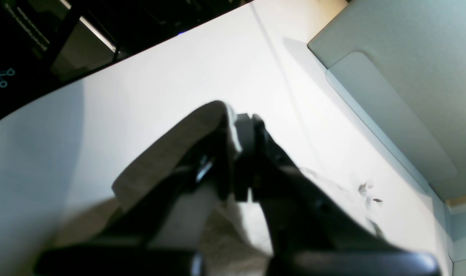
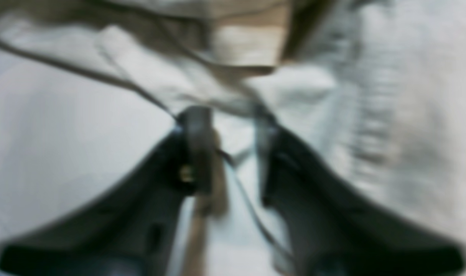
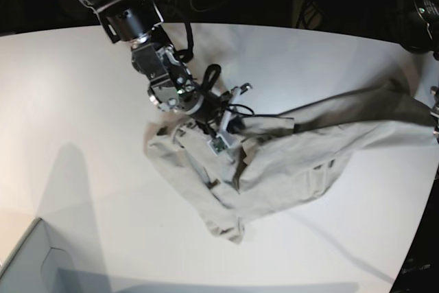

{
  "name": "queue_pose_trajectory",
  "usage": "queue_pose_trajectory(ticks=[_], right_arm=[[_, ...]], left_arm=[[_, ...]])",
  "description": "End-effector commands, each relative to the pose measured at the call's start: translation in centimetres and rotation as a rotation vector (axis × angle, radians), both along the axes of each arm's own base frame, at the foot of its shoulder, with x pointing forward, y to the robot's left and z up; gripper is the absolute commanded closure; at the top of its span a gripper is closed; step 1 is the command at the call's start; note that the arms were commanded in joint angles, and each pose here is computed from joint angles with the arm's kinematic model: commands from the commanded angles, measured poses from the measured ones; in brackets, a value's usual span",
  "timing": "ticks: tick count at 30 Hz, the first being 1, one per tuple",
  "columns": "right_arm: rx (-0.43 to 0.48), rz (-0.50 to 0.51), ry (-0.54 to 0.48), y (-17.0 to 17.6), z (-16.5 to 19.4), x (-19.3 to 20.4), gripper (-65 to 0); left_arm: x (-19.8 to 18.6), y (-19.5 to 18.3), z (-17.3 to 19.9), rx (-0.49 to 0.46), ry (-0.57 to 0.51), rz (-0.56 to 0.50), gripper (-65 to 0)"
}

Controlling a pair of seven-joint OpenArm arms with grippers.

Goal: Layout the t-shirt on the table in an organized manner, then fold the t-shirt properly
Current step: 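Grasp the shirt with the right gripper and drag it away from the left gripper, then hold the shirt stretched between both grippers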

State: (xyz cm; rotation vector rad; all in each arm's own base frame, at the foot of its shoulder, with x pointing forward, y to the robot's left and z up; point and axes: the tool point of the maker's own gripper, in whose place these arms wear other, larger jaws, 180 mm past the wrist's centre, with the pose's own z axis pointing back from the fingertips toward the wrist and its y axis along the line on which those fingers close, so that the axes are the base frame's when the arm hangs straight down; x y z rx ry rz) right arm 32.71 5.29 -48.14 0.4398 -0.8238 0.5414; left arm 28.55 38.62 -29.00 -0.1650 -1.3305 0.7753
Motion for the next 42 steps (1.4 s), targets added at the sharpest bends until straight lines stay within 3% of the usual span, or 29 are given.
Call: queue_pose_trajectory(ticks=[1, 6, 11, 18, 25, 32, 42], right_arm=[[-0.09, 0.0, 0.051, -1.7, -1.6, -0.7, 0.0], [-0.116, -0.005, 0.05, -3.6, -2.1, -1.6, 0.0], [-0.096, -0.007, -0.08, -5.0, 1.8, -2.2, 0.0], [-0.114, 0.004, -0.174, -6.9, 6.5, -5.0, 0.0], [-0.123, -0.173, -0.283, -12.6, 11.5, -4.3, 0.0], [-0.16, -0.246, -0.236, -15.7, 10.1, -5.6, 0.0], [-0.203, -0.322, -0.173, -18.9, 8.1, -6.5, 0.0]], left_arm=[[0.4, 0.6, 1.9, 0.038, -0.045, 0.001, 0.0], [0.4, 0.6, 2.0, 0.041, -0.049, -0.001, 0.0], [0.5, 0.4, 2.4, 0.04, -0.061, -0.005, 0.0], [0.3, -0.7, 4.2, 0.075, -0.093, -0.032, 0.0], [0.3, -0.8, 4.3, 0.075, -0.095, -0.032, 0.0], [0.3, -1.0, 4.1, 0.07, -0.092, -0.037, 0.0], [-1.2, -3.0, 0.8, -0.024, -0.06, -0.013, 0.0]])
